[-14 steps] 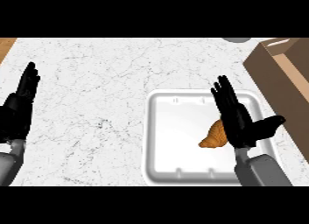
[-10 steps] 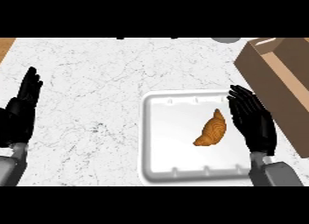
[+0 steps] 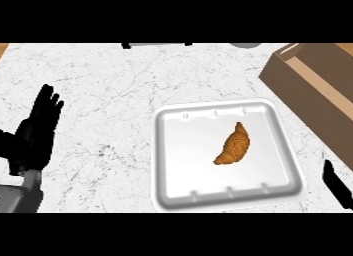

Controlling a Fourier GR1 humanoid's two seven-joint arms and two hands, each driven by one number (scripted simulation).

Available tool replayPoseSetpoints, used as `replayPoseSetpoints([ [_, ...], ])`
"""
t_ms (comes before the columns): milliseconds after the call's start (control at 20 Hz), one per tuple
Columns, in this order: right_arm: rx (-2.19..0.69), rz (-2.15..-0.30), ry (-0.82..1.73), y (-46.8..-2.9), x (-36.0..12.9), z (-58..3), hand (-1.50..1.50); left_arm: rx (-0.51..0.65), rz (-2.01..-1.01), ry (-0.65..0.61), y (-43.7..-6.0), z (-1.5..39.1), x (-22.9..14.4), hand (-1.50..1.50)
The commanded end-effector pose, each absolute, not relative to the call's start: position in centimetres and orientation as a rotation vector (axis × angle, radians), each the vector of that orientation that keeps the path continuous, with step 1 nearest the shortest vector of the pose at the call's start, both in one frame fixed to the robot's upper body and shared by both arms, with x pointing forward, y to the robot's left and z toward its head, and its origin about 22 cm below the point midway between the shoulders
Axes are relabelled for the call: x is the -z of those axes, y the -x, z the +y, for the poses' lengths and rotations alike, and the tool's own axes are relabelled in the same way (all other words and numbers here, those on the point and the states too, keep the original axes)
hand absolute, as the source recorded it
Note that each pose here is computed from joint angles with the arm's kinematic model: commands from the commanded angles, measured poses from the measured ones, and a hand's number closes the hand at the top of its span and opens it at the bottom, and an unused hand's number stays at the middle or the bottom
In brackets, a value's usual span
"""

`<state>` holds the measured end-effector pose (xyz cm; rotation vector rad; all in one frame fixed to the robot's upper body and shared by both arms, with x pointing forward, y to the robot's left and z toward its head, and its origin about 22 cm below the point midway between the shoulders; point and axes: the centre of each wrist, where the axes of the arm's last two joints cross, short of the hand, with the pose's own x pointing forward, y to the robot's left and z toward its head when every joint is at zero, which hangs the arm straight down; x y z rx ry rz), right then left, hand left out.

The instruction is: Pick the croissant from the tray and place it in the cardboard box

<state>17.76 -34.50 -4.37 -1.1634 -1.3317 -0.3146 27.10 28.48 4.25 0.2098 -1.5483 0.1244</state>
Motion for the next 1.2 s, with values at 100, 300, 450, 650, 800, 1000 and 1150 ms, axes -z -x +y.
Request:
replayPoseSetpoints([
  [100, 0.158, -1.294, 1.299, -12.7, 4.5, -32.2, -1.5, -0.1, -1.554, -0.098, -26.8, 26.4, -5.1, 0.0],
  [300, -0.046, -1.064, 1.186, -9.0, 4.1, -34.2, -1.5, -0.095, -1.561, -0.093, -26.4, 26.4, -4.9, 0.0],
  [450, -0.107, -0.96, 1.048, -8.5, 3.0, -33.2, -1.5, -0.077, -1.572, -0.07, -26.8, 25.7, -5.3, 0.0],
  [650, -0.101, -0.923, 0.962, -10.2, -0.5, -31.6, -1.5, -0.07, -1.58, -0.05, -27.3, 25.2, -6.2, 0.0],
  [800, -0.113, -0.913, 0.926, -11.6, -3.2, -29.7, -1.5, -0.066, -1.574, -0.06, -27.8, 25.8, -6.7, 0.0],
  [1000, -0.109, -0.928, 0.92, -14.3, -8.7, -28.1, -1.5, -0.072, -1.545, -0.046, -27.5, 25.1, -6.2, 0.0],
  [1150, -0.125, -0.887, 0.919, -15.5, -10.5, -26.1, -1.5, -0.061, -1.557, -0.051, -27.4, 24.7, -6.3, 0.0],
])
